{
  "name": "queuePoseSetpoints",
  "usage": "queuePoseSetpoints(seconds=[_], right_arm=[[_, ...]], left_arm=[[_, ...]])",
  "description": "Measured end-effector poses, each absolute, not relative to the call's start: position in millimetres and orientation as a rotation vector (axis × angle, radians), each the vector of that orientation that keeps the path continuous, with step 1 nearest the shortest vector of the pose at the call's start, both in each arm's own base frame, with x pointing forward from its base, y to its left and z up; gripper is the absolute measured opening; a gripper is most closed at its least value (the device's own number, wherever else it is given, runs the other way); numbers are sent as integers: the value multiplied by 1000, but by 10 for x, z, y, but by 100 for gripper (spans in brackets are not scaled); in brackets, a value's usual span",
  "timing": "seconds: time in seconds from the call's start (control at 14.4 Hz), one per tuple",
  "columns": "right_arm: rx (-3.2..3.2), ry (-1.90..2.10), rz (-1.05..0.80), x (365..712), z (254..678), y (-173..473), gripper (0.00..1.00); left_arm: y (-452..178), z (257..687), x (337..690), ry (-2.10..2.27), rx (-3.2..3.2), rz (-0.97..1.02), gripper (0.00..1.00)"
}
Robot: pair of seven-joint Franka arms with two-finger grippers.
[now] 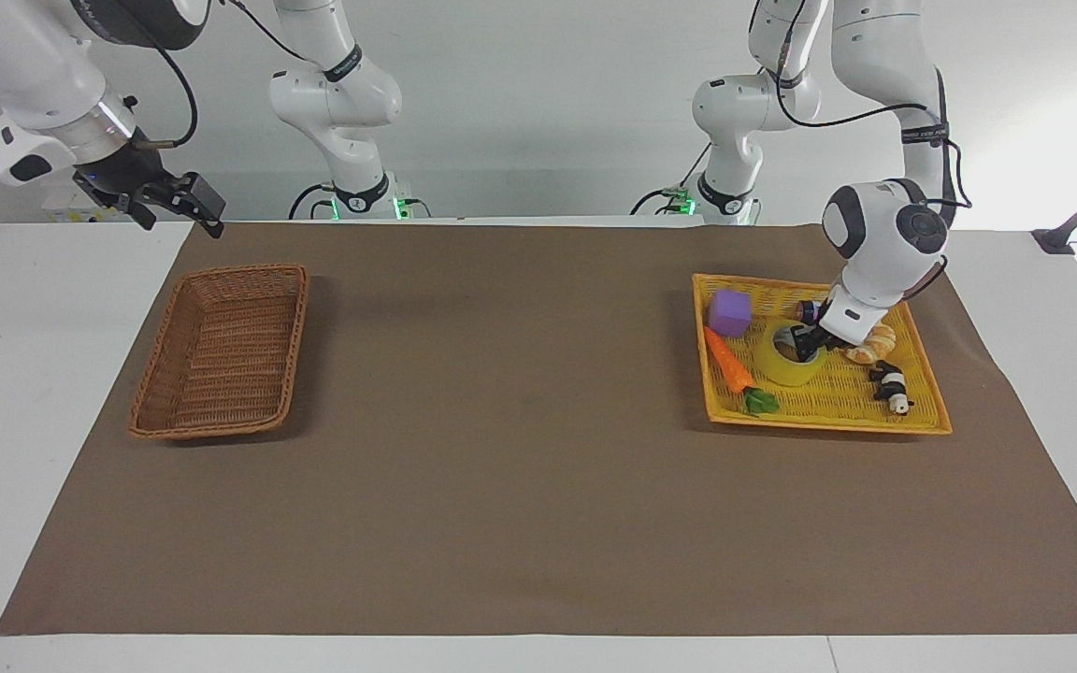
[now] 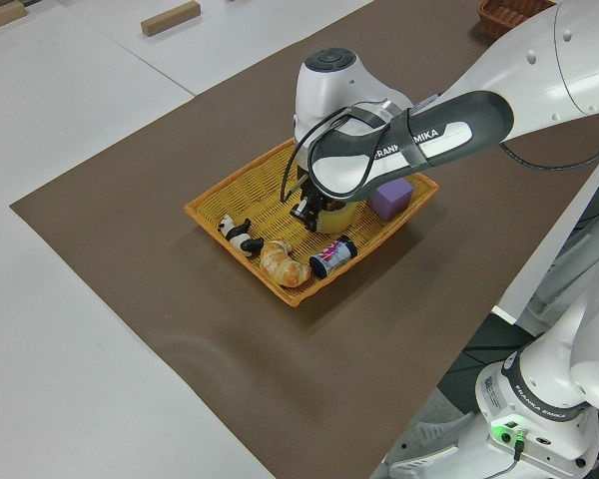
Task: Move tape to another basket
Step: 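Grasp the tape roll with the left gripper and lift it, then carry the tape toward the center while the right gripper reaches toward it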
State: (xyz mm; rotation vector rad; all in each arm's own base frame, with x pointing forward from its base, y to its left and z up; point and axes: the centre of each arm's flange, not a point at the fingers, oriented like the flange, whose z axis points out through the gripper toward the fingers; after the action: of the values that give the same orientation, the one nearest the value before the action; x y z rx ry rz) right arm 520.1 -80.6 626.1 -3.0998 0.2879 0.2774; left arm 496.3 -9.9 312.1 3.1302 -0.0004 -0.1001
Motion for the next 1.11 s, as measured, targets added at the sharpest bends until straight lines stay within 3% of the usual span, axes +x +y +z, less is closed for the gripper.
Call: queuePoseSetpoints(seconds=[0.21, 0.42, 0.63, 0.83, 1.11], right_arm=[[-3100, 288, 277, 5201, 6261, -806, 100], [-3100, 288, 277, 5201, 6261, -806, 100], [-3100, 288, 277, 5201, 6261, -806, 100], [-3100, 288, 277, 5201, 6261, -806, 100], [-3100, 288, 277, 5201, 6261, -806, 100]], left_arm=[[-106, 3489, 5214, 1, 3128, -135, 22], [-226, 4133, 5461, 25, 3127, -167, 22], [-915, 4585, 5651, 229, 3049, -66, 22], [-1881, 4699, 5681, 333, 2969, -28, 22], [-2657, 4680, 5447, 230, 2911, -101, 22]])
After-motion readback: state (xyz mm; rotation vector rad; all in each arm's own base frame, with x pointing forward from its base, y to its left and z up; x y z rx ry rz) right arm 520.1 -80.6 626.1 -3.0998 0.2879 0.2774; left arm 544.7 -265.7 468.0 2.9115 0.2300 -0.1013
